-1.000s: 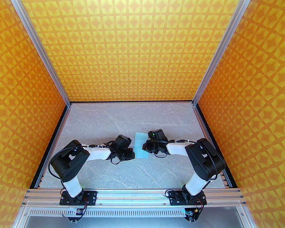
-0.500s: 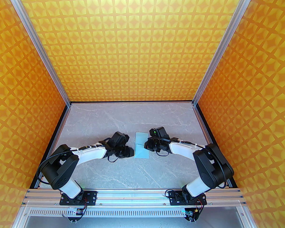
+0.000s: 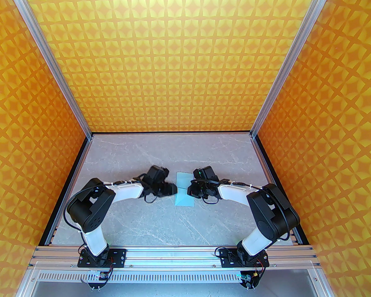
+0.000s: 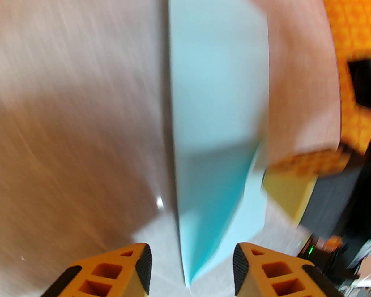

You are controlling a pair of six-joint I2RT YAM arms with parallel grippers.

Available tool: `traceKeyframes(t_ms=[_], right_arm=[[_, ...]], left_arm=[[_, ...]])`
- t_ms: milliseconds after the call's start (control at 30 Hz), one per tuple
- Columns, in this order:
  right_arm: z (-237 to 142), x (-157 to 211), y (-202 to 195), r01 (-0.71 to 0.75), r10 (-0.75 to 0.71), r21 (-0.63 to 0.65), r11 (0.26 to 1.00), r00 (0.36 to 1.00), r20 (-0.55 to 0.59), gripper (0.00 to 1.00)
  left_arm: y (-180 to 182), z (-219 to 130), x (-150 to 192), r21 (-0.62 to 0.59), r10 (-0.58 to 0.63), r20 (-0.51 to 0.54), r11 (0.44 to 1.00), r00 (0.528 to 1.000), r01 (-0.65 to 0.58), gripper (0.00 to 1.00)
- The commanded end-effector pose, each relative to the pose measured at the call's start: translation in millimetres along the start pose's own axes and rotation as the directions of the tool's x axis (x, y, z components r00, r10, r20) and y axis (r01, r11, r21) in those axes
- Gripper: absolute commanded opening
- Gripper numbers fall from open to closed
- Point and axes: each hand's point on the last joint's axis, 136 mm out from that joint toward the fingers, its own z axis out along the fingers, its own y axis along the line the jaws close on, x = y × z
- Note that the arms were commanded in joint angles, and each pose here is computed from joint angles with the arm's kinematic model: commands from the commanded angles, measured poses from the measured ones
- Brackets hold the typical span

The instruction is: Fold a paper plane with a square sheet of paper (fold left side to right side)

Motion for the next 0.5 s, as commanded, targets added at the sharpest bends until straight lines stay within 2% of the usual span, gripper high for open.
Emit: traceKeyframes(t_ms=[0,200,467], right_arm=[[0.3,-3.8,9.1,-0.005,0.006,-0.045,0.999,1.000,0.024,0.06],[14.7,-1.5,3.3,-0.024,0.024,-0.036,0.999,1.000,-0.010,0.06],[27.1,10.9,-17.4,-0.036,0.037,0.027,0.999,0.998,-0.046,0.04]], left_arm=[[-6.0,6.7,-25.8,0.022,0.044,0.033,0.999,0.999,-0.044,0.51],[-6.1,30.4,-42.6,0.034,0.036,0.019,0.999,0.999,-0.037,0.52],[5.0,55.3,-46.6,0.008,0.003,-0.022,1.000,1.000,-0.003,0.54]])
